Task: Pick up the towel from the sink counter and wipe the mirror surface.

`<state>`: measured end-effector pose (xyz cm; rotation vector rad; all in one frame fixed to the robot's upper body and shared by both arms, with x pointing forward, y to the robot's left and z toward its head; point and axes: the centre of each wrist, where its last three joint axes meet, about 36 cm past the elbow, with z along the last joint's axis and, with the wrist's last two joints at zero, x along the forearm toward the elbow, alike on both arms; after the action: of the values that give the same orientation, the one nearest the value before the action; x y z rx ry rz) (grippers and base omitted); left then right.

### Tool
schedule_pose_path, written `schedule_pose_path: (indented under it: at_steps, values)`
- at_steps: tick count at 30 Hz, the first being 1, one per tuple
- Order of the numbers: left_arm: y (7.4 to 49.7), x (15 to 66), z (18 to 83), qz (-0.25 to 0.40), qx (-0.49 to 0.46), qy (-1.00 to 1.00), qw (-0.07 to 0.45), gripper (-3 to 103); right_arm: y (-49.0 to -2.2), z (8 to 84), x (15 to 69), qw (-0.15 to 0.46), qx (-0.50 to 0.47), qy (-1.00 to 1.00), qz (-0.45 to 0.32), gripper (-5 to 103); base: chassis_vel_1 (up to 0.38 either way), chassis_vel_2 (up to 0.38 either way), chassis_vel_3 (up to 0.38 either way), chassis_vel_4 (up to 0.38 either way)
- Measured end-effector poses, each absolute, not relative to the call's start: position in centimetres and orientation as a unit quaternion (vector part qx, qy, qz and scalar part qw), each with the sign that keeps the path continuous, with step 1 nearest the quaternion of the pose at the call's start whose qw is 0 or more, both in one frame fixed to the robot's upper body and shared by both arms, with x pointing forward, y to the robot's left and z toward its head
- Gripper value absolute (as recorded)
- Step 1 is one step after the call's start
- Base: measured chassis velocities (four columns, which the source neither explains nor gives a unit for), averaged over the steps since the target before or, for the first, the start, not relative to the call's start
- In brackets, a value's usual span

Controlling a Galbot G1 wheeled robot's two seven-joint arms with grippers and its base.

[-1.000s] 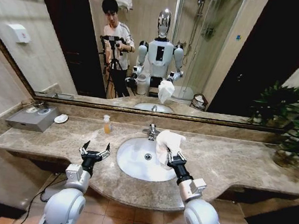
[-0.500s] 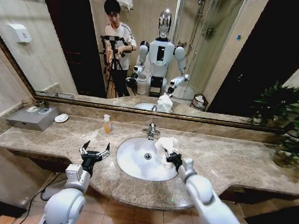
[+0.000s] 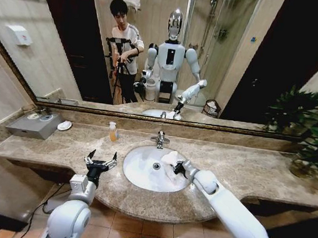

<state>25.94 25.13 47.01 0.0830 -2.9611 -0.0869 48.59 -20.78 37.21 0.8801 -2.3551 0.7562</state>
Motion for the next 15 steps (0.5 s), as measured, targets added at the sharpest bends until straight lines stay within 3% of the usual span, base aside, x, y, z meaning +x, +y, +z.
schedule_pose_path:
  at_steps: [8, 15]
  values:
    - [25.1, 25.9, 47.0, -0.029, 0.028, -0.995, 0.089, 100, -20.4, 34.7, 49.9, 0.277, 0.337, -0.855, 0.280, 13, 0.000, 0.000, 0.000, 0.000]
    - [25.1, 25.9, 47.0, -0.029, 0.028, -0.995, 0.089, 100, -20.9, 32.3, 45.9, 0.324, 0.379, -0.823, 0.272, 13, 0.000, 0.000, 0.000, 0.000]
